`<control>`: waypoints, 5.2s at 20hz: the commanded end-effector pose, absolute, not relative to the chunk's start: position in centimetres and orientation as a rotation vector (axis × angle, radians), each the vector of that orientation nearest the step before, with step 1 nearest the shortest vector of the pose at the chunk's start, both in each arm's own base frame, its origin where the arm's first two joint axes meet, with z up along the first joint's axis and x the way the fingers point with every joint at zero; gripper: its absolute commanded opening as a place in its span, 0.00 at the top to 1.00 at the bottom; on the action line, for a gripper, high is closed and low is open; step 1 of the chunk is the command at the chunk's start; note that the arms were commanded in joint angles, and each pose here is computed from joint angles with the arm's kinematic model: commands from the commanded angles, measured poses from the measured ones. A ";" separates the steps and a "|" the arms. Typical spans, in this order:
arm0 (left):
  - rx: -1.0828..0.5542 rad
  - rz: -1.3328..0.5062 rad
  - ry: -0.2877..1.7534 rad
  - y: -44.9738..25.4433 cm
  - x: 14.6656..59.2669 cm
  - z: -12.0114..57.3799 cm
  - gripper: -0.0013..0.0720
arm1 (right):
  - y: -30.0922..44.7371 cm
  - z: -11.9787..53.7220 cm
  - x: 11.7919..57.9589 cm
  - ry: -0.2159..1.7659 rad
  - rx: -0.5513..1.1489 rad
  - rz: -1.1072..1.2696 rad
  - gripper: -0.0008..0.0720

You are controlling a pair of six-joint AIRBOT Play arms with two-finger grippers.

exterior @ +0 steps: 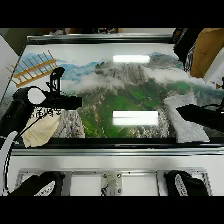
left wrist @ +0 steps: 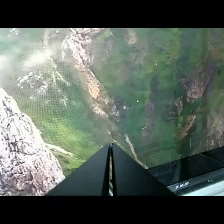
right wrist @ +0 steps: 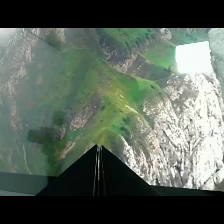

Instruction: Fold the clothes and pants, and hang the long-sleeved shirts on hangers.

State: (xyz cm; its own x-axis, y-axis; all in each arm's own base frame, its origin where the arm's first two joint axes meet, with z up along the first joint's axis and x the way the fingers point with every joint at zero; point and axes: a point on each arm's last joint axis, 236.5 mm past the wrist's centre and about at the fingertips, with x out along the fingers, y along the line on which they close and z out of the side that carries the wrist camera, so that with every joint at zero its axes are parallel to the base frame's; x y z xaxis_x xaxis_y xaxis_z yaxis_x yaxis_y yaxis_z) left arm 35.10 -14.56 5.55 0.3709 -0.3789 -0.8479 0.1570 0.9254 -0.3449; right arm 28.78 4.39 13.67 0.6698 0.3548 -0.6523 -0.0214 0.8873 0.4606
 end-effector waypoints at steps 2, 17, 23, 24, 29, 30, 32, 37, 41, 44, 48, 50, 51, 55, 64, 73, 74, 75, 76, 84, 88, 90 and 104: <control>-0.219 -0.347 1.142 -14.6 35.1 5.5 0.97 | 4.4 13.7 28.8 0.816 0.442 0.220 0.97; 0.053 -0.168 0.969 -6.4 40.6 7.0 0.01 | 4.4 13.6 28.8 0.816 0.442 0.220 0.97; 0.186 0.128 1.097 6.1 45.3 1.5 0.01 | 4.4 13.7 28.8 0.816 0.442 0.220 0.97; 0.194 0.150 1.134 7.3 45.6 -0.1 0.01 | 4.4 13.6 28.8 0.816 0.442 0.220 0.97; 0.122 0.218 1.318 9.5 45.2 -7.7 0.01 | 4.4 13.6 28.8 0.816 0.442 0.220 0.97; 0.120 0.219 1.358 9.5 44.8 -8.8 0.01 | 4.4 13.7 28.8 0.816 0.442 0.220 0.97; 0.121 0.221 1.430 9.4 44.0 -10.4 0.01 | 4.4 13.7 28.8 0.816 0.442 0.220 0.97; 0.027 0.269 1.384 8.4 45.3 -7.2 0.97 | 4.4 13.7 28.8 0.816 0.442 0.220 0.97; -0.026 -0.026 1.042 -3.2 50.7 6.3 0.98 | 4.4 13.6 28.8 0.816 0.442 0.220 0.97; 0.064 -0.384 0.843 -16.5 49.2 15.3 0.97 | 4.4 13.7 28.8 0.816 0.443 0.221 0.97; 0.289 -0.725 0.630 -29.7 43.1 22.7 0.97 | 4.4 13.7 28.8 0.816 0.444 0.221 0.97; 0.357 -0.817 0.576 -33.0 40.7 23.9 0.97 | 4.9 14.0 28.8 0.808 0.463 0.238 0.97; 0.370 -0.839 0.580 -33.9 40.0 23.5 0.97 | 4.9 14.0 28.8 0.809 0.462 0.238 0.97; 0.410 -0.872 0.750 -35.1 38.6 15.0 0.97 | 4.9 14.0 28.9 0.808 0.463 0.237 0.97; 0.164 -0.570 1.105 -27.7 40.9 6.2 0.05 | 4.9 14.0 28.8 0.809 0.462 0.237 0.97; -0.680 -0.135 1.426 -13.2 38.4 -5.9 0.06 | 4.9 14.0 28.9 0.808 0.463 0.238 0.97; -0.726 -0.143 1.461 -14.0 37.6 -7.1 0.06 | 4.9 14.0 28.9 0.809 0.463 0.238 0.97; -0.756 -0.159 1.493 -14.9 36.9 -8.3 0.06 | 5.0 14.0 28.9 0.807 0.467 0.241 0.97; -0.764 -0.180 1.526 -15.9 36.2 -9.1 0.06 | 5.1 14.2 28.9 0.804 0.474 0.248 0.97; -0.603 -0.299 1.673 -22.6 31.5 -12.3 0.06 | 5.5 14.4 28.9 0.798 0.488 0.260 0.97; -0.571 -0.319 1.647 -23.9 31.5 -12.5 0.70 | 5.5 14.4 28.9 0.798 0.488 0.259 0.97; -0.570 -0.318 1.605 -23.4 32.6 -12.1 0.97 | 5.4 14.4 29.0 0.801 0.495 0.256 0.97; -0.416 -0.045 1.052 -0.4 46.9 6.5 0.97 | 3.7 -0.3 42.3 1.072 0.411 0.239 0.22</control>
